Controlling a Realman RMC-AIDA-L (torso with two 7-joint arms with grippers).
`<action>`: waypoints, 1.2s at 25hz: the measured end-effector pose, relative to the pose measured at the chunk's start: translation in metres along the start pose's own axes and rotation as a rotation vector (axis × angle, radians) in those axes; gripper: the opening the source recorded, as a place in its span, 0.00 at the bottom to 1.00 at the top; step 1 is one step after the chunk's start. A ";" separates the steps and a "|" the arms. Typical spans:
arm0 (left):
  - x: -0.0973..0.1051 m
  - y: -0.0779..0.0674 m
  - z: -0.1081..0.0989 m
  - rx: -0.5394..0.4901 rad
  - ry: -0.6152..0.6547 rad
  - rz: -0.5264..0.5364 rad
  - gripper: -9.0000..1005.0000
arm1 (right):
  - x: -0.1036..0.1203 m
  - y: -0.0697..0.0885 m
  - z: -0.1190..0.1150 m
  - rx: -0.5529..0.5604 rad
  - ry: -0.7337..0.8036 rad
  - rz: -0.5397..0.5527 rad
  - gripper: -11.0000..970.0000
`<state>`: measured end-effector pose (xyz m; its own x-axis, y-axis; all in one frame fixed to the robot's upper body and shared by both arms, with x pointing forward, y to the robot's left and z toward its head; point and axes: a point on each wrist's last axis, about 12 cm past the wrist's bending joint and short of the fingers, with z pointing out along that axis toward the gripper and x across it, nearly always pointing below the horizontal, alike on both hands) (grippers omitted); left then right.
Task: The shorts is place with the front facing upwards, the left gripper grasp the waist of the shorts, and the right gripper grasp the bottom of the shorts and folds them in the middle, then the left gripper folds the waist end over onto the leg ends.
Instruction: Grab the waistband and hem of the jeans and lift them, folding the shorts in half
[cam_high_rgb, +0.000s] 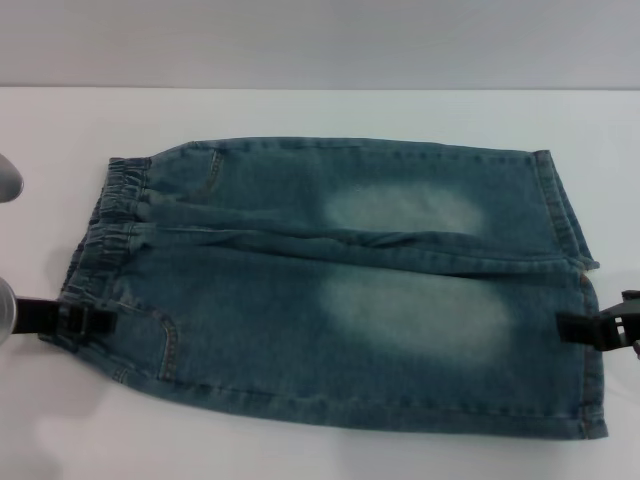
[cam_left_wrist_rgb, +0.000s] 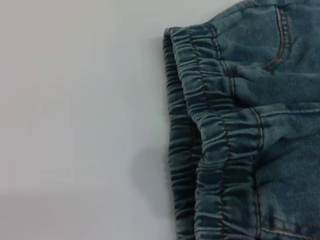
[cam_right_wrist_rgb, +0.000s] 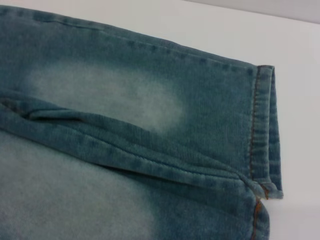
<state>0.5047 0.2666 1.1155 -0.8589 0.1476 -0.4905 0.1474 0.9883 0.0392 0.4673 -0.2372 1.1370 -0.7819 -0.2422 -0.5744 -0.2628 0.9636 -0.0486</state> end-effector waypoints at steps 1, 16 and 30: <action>0.000 0.000 0.000 0.000 -0.002 -0.001 0.81 | 0.000 0.000 0.000 0.000 0.000 0.000 0.80; 0.001 -0.001 0.003 0.002 0.019 -0.006 0.81 | 0.000 0.001 0.000 -0.002 0.001 -0.003 0.80; 0.001 -0.003 0.003 0.007 0.035 0.008 0.62 | -0.001 0.000 0.000 0.000 0.000 -0.001 0.80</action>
<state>0.5048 0.2638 1.1125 -0.8744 0.1573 -0.4590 0.1581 0.9867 0.0369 0.4678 -0.2371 1.1377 -0.7815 -0.2435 -0.5744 -0.2636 0.9633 -0.0497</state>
